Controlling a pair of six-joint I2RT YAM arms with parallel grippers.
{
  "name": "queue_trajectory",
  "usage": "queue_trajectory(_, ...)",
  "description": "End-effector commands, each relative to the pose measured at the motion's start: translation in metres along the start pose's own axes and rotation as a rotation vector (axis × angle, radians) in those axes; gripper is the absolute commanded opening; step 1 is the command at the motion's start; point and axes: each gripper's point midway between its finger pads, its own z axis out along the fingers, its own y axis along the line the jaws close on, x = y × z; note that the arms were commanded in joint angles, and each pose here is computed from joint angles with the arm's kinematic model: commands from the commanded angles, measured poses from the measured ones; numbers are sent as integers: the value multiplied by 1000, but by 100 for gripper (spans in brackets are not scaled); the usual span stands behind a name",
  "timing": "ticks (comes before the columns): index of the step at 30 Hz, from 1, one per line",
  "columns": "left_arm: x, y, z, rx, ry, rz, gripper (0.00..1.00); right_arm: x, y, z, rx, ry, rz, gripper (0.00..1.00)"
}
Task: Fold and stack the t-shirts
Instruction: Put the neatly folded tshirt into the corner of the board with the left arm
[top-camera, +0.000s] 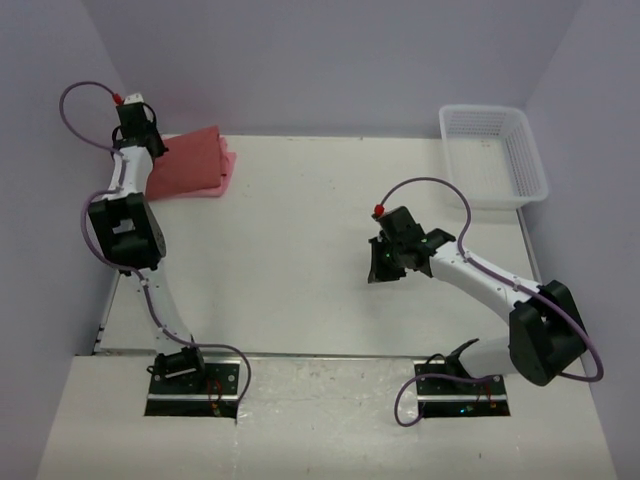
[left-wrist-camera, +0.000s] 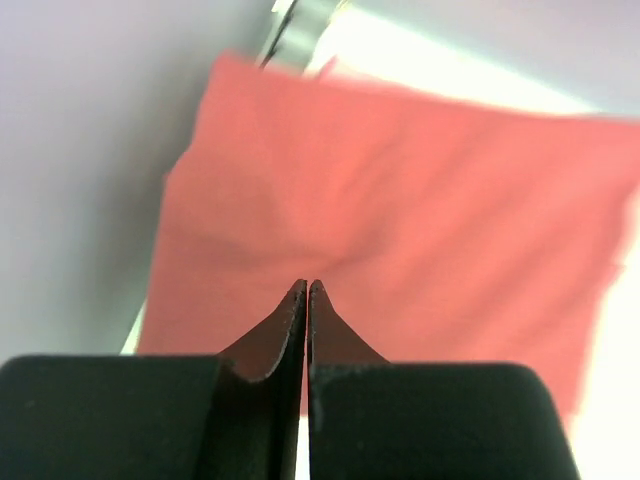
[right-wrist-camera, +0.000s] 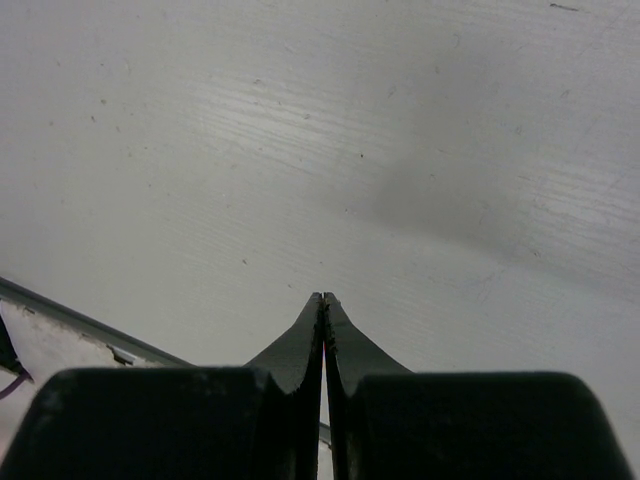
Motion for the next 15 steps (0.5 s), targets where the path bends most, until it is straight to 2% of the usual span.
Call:
queue_trajectory(1,-124,-57,-115,122,-330,-15,0,-15,1,-6,12,-69,-3,0)
queue_trajectory(3,-145,-77,-152,155,-392,-11,3,-19,-1,-8,29,-89,-4,0)
queue_trajectory(4,-165,-82,-188,182,-448,-23,10,-22,-2,-11,37,-105,-7,0)
queue_trajectory(6,-178,-96,-225,264,-491,-56,15,-28,-1,-15,42,-128,-8,0)
queue_trajectory(7,-189,-98,-258,308,-533,-71,17,-30,0,-17,42,-136,-12,0)
queue_trajectory(8,-186,-107,-270,358,-526,-85,19,-38,2,-24,45,-164,-12,0)
queue_trajectory(9,-185,-112,-281,397,-526,-82,30,-42,3,-28,43,-184,-12,0)
queue_trajectory(10,-178,-113,-297,423,-524,-81,36,-48,7,-33,31,-208,-28,1)
queue_trajectory(11,-171,-116,-302,439,-515,-77,42,-55,11,-37,18,-243,-35,5)
queue_trajectory(12,-161,-126,-308,477,-500,-57,55,-62,15,-46,-2,-281,-43,9)
queue_trajectory(14,-127,-129,-309,490,-454,-35,69,-74,25,-60,-31,-327,-64,17)
queue_trajectory(15,-121,-131,-330,507,-479,-37,78,-79,28,-68,-36,-352,-66,22)
